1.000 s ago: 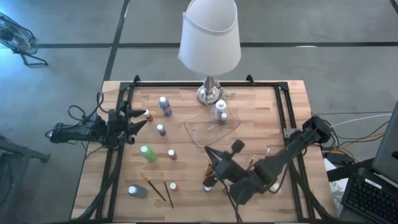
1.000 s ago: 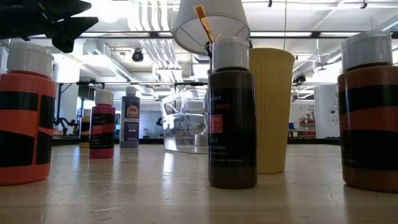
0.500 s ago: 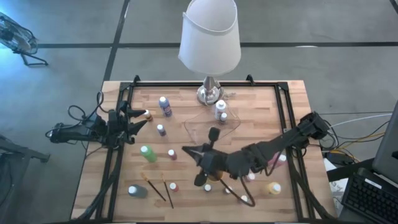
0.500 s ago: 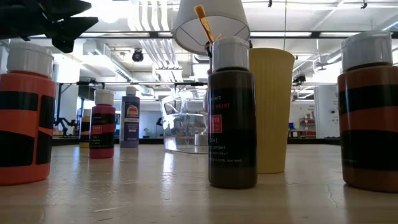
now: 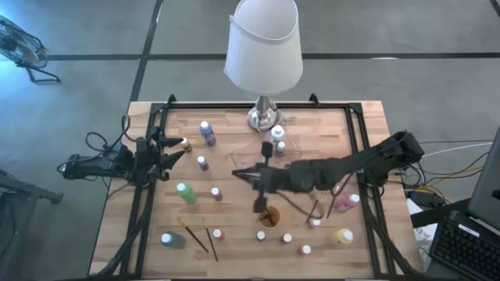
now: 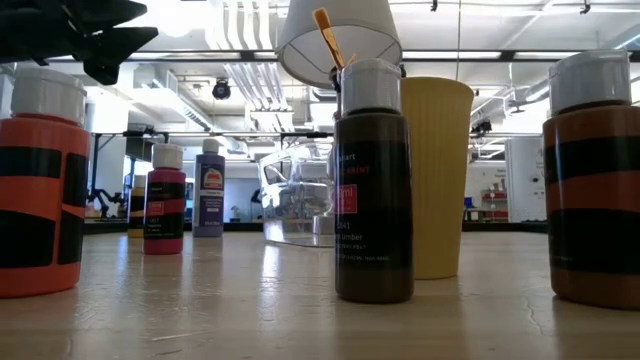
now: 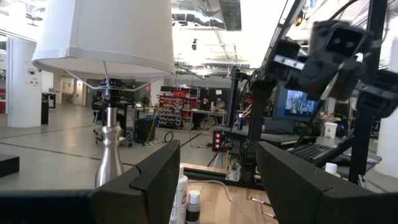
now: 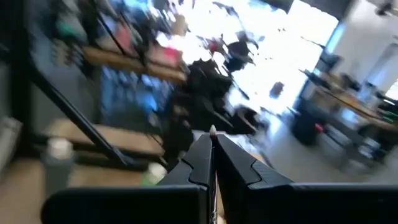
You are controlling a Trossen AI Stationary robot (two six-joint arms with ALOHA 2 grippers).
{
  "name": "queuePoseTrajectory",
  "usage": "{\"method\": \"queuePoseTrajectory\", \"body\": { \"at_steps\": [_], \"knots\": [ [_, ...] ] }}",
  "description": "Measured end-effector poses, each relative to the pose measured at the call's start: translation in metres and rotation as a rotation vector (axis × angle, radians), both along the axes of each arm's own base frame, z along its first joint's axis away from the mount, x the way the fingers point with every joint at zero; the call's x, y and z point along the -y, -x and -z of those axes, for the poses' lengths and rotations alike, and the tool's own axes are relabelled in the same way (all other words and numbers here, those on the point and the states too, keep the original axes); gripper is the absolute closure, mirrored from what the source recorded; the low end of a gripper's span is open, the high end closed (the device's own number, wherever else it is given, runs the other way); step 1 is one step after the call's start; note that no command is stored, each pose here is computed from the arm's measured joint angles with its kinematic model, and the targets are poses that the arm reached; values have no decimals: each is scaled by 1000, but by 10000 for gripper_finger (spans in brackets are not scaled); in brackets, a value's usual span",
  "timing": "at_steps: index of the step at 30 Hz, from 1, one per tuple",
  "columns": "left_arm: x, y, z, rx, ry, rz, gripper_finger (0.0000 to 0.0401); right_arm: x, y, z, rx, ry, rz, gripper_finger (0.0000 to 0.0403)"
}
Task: Pick & Place Paint Supplies
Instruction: Put the black paint brush into the yellow cup
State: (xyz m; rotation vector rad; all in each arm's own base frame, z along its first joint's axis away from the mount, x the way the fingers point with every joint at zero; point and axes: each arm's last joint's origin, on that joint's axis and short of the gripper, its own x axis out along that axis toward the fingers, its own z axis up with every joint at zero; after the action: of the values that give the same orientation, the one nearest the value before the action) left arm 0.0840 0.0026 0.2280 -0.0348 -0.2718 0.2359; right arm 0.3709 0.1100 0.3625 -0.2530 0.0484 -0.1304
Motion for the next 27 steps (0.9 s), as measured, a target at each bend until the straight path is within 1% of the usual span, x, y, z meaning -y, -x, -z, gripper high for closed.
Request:
{"method": "queuePoseTrajectory", "body": {
  "at_steps": [4, 6, 9, 12, 14, 17, 19, 23, 27],
  "knots": [
    [0, 0, 0, -1, 0, 0, 183, 1, 32, 11, 148, 6, -88, 394],
    [0, 0, 1, -9, 0, 0, 183, 0, 52, 23, 198, 14, -108, 394],
    [0, -1, 2, -21, -1, 0, 183, 0, 77, 44, 276, -20, -128, 394],
    [0, -2, 2, -31, -2, 0, 183, -3, 96, 62, 351, -45, -156, 394],
    [0, -2, 3, -34, -3, 0, 183, -8, 105, 71, 381, -34, -177, 394],
    [0, -2, 3, -36, -3, 1, 183, -15, 112, 82, 401, -8, -204, 394],
    [0, -2, 3, -37, -2, 0, 183, -19, 112, 89, 395, -1, -213, 394],
    [0, -2, 4, -43, -3, 0, 183, -26, 106, 99, 391, -3, -223, 394],
    [0, -2, 4, -42, -3, 0, 183, -34, 95, 113, 352, -3, -210, 394]
  ]
}}
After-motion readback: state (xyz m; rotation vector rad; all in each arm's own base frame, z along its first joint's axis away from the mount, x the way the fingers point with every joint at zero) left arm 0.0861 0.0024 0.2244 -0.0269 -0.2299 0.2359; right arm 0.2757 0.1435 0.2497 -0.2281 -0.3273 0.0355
